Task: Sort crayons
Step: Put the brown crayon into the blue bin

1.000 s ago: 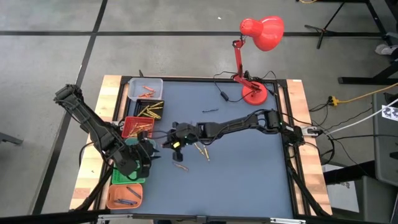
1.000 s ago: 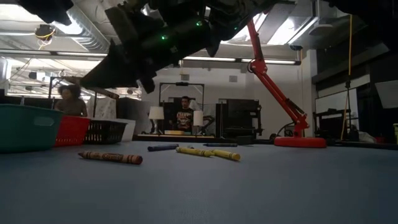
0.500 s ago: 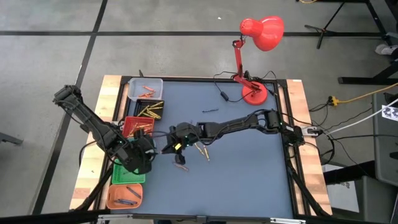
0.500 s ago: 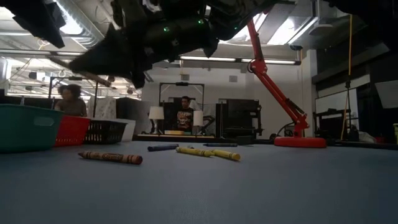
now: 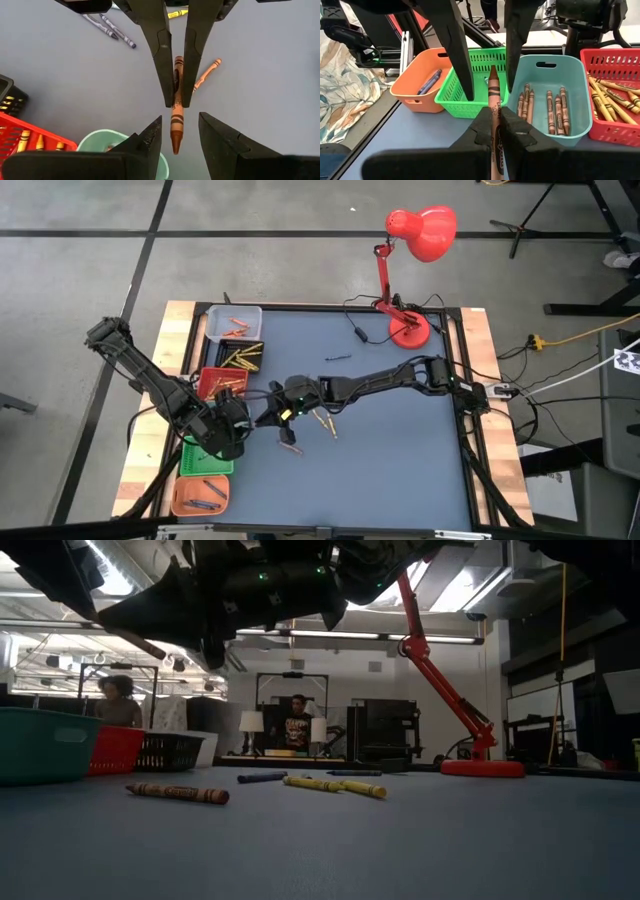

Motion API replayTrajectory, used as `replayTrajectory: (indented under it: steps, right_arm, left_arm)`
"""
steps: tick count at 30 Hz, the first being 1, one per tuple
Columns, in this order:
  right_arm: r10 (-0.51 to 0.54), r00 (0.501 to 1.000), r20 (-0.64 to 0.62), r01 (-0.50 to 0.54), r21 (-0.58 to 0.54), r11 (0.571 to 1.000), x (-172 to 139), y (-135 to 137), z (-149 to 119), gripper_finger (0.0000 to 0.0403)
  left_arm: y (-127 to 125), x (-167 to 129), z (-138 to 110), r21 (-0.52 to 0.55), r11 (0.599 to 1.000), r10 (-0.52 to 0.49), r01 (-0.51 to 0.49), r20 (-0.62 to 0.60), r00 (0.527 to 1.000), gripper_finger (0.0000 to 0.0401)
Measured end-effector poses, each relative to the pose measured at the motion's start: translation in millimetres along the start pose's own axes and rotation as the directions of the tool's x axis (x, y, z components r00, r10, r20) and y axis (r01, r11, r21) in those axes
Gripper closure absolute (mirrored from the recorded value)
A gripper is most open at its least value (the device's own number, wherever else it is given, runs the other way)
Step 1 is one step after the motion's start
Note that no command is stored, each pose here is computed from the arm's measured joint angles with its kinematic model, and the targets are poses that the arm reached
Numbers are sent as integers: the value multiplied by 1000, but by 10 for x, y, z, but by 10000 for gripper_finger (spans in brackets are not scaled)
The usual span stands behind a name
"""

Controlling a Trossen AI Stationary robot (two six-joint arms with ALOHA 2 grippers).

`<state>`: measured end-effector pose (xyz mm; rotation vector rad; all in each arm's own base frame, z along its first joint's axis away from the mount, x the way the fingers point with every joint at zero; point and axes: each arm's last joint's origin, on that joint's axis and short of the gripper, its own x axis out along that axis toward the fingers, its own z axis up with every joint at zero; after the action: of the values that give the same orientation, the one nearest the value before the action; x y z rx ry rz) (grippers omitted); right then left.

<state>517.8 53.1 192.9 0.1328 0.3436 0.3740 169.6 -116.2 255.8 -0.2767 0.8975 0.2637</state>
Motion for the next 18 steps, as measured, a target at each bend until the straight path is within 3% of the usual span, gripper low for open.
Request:
replayTrajectory:
  steps: [7,18]
  right_arm:
    - [0,1000,0,0,0,1000,0,0,0,386]
    - [0,1000,0,0,0,1000,-1,-2,0,386]
  left_arm:
    - [13,0,-10,9,1000,12,-12,-11,1000,303]
    - [28,-1,-21,24,999,26,-26,-21,999,385]
